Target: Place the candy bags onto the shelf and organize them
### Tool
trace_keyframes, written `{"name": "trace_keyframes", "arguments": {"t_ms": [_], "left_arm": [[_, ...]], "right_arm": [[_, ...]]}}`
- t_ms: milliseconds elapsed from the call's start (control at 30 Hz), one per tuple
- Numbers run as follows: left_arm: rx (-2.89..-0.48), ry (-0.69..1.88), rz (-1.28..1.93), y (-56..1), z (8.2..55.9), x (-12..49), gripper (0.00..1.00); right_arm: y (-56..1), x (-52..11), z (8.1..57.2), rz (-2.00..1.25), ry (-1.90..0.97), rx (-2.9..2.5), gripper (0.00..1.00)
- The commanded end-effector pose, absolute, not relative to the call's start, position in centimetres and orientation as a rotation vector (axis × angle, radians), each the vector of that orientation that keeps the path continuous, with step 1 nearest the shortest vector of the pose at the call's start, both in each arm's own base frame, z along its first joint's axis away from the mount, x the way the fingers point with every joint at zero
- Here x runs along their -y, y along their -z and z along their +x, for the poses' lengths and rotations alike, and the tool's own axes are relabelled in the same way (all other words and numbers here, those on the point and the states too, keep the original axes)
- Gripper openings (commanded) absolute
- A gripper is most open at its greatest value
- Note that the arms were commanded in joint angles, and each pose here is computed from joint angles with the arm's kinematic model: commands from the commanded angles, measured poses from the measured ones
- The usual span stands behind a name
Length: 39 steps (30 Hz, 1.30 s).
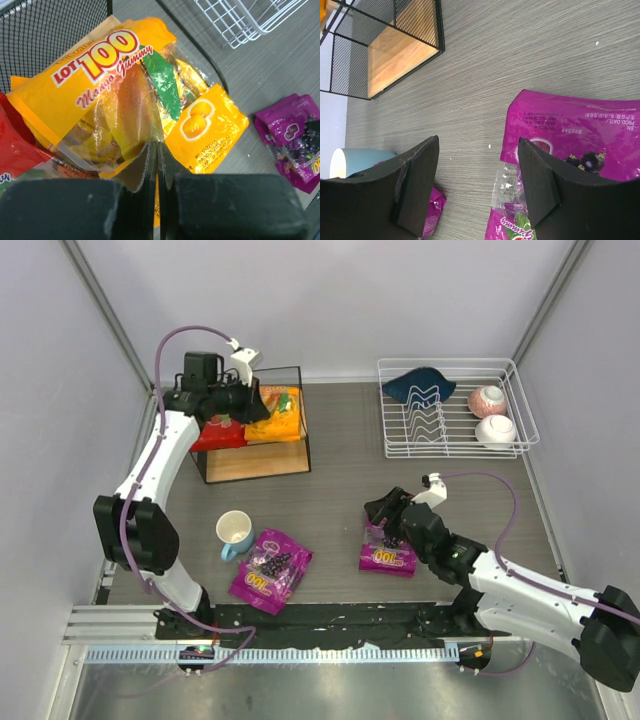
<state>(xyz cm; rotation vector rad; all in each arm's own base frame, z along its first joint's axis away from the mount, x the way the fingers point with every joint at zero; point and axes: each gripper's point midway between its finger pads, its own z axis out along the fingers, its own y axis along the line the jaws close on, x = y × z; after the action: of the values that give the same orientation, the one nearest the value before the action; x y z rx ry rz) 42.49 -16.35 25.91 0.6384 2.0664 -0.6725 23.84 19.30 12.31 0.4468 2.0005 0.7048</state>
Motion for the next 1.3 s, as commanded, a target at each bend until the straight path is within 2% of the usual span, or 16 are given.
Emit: {"name": "trace_keyframes", "arguments": {"t_ms": [0, 300, 400, 600, 700, 733, 800, 933, 1033, 1267], "left_arm": [[-2.146, 0.604, 0.657, -23.1, 42.4, 15.4, 0.05], [-2.209, 0.584, 0.621, -21.7, 42.8, 14.9, 0.01], [-2.149, 0.584, 0.614, -24.1, 43.1, 15.1, 0.01], [-2.014, 0.637, 0.581, -30.4, 43.0, 16.1, 0.08], [-1.977, 0.637, 0.577, -32.4, 42.9, 16.1, 0.16], [-1.969, 0.632, 0.576, -32.9, 42.9, 16.1, 0.21], [-1.956, 0.627, 0.577, -33.7, 42.4, 15.8, 0.25], [-1.92, 0.585, 0.577, -35.2, 41.2, 14.2, 0.58], [-1.901, 0.548, 0.547, -35.8, 40.0, 12.4, 0.71], [-1.983, 0.41, 0.565, -32.3, 37.0, 9.4, 0.76]], "right_arm": [[-14.4, -20.0, 24.7, 0.462, -0.745, -1.939, 0.7], [-14.4, -20.0, 24.7, 0.46, -0.747, -1.939, 0.7], [-14.4, -20.0, 24.7, 0.461, -0.745, -1.938, 0.7], [-14.4, -20.1, 24.7, 0.459, -0.748, -1.94, 0.7], [-14.4, -20.0, 24.6, 0.457, -0.751, -1.938, 0.7], [-14.5, -20.1, 24.6, 0.453, -0.751, -1.938, 0.7], [-14.8, -20.0, 24.6, 0.438, -0.743, -1.935, 0.7], [-15.4, -19.1, 24.9, 0.399, -0.643, -1.953, 0.71], [-16.4, -18.5, 25.2, 0.357, -0.566, -1.96, 0.73], [-16.6, -16.0, 25.1, 0.428, -0.359, -2.042, 0.76]]}}
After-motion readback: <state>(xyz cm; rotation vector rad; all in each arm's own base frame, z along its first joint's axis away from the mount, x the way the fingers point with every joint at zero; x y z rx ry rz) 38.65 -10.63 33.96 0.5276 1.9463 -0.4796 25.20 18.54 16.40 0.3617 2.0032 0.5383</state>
